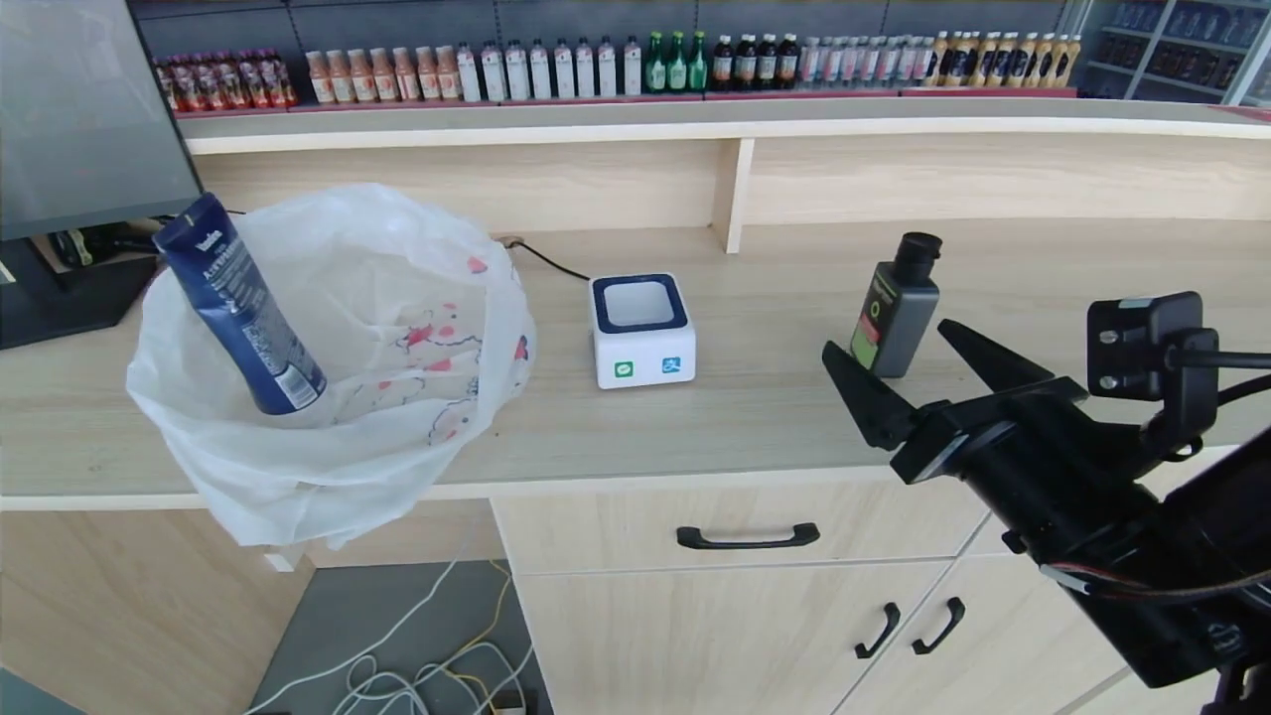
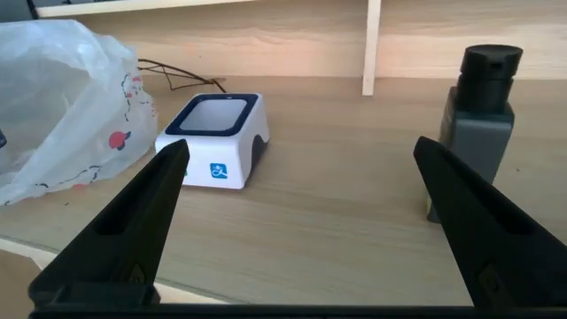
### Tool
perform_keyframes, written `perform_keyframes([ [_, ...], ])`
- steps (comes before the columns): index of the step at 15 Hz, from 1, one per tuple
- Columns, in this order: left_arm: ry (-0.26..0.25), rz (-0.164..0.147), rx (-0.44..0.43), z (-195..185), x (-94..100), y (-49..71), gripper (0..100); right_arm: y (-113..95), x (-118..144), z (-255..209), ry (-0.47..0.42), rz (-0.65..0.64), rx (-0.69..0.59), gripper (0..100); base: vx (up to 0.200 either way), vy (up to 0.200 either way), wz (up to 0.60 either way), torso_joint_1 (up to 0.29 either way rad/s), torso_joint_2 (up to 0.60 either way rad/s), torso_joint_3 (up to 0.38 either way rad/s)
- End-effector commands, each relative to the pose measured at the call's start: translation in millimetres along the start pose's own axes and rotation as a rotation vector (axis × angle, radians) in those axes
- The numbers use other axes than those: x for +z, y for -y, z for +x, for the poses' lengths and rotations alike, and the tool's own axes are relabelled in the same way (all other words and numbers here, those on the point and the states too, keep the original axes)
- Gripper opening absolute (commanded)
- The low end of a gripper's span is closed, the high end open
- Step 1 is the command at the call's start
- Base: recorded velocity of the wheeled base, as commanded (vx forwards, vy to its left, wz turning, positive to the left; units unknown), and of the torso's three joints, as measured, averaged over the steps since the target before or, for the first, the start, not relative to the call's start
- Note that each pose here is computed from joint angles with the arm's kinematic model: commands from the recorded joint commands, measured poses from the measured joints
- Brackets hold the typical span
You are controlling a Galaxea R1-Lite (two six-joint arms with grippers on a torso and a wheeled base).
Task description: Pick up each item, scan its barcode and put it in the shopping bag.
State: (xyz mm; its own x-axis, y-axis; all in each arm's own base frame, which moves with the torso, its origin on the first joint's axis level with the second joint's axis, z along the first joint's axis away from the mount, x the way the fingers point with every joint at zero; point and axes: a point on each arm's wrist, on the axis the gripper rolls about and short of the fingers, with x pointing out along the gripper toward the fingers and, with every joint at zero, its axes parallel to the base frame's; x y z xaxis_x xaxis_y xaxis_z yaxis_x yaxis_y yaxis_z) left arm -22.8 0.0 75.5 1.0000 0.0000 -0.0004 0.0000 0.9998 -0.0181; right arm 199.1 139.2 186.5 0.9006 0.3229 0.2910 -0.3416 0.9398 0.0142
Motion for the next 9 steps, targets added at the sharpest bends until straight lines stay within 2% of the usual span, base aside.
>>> perform_keyframes([
  [1,0.000,0.001,0.000,0,0.0,0.0,100,2,-2,1,-0.005,-0.005,-0.010,100,0.000,-0.200,0.00,0.007,0.00,0.002],
  [4,0.000,0.003,0.000,0,0.0,0.0,100,4,-5,6,-0.011,-0.011,-0.023,100,0.000,-0.200,0.00,0.010,0.01,0.004],
  [9,0.000,0.010,0.000,0,0.0,0.0,100,5,-17,31,-0.014,-0.034,-0.049,100,0.000,0.000,0.00,0.000,0.00,0.000],
])
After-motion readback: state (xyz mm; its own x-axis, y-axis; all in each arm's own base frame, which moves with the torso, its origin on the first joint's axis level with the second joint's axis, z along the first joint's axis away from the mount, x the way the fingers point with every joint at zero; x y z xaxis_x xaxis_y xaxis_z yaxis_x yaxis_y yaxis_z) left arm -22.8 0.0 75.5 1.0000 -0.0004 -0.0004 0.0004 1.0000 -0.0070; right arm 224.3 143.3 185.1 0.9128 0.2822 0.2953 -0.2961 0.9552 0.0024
